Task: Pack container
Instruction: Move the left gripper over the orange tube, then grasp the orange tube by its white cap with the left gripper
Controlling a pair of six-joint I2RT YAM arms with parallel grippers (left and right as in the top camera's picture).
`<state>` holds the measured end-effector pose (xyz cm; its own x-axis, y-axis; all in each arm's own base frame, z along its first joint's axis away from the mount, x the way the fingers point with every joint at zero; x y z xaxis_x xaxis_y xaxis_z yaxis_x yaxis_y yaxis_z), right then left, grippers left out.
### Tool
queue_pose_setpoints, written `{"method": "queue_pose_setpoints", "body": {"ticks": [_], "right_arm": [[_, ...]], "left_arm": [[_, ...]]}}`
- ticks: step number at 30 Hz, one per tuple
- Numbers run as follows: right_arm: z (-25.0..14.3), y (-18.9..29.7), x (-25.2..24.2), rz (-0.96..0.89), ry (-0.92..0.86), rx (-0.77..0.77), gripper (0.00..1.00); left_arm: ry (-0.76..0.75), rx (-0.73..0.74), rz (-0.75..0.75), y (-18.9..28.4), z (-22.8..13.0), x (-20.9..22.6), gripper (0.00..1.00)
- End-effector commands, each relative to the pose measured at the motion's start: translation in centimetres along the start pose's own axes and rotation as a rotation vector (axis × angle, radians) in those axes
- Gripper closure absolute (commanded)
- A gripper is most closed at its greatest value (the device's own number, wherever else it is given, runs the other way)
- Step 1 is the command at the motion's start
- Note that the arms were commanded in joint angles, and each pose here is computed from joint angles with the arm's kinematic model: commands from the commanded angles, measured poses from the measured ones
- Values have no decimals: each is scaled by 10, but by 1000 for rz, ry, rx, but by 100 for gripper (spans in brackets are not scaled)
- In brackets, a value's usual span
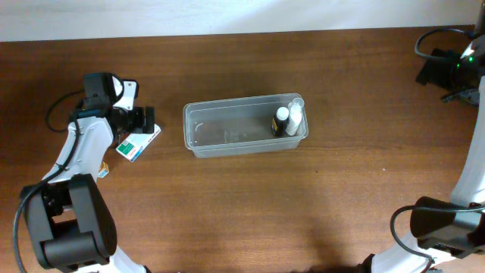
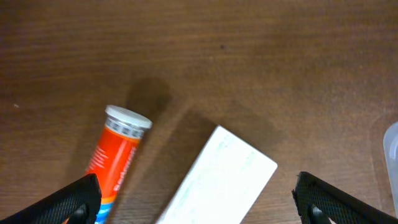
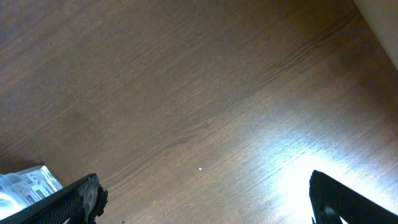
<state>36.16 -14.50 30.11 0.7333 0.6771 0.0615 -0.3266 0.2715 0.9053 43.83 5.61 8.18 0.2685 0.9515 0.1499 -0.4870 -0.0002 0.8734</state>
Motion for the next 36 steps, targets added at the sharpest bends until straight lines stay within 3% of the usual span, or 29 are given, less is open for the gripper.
{"method": "queue_pose_setpoints", "body": {"ticks": [1, 13, 36], "right_arm": [[3, 3, -3, -5, -14, -15, 2], [3, 3, -3, -5, -14, -15, 2], [3, 3, -3, -5, -14, -15, 2]], "left_arm": [[4, -32, 15, 3, 9, 15, 1], [46, -52, 76, 7, -2, 55, 1], [-16, -21, 79, -24, -16, 65, 1]]}}
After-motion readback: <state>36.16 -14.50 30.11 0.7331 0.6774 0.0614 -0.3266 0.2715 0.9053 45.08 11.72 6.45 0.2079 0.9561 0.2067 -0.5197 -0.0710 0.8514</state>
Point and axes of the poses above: each gripper's point midway between its finger pads, its own y axis back along the fingers, its own x axis along the line the jaws close on, z = x × y, the point moved 1 cm from there along y, back along the fingers, and after that the axes turned 13 degrees about -y, right-handed, at the moved point
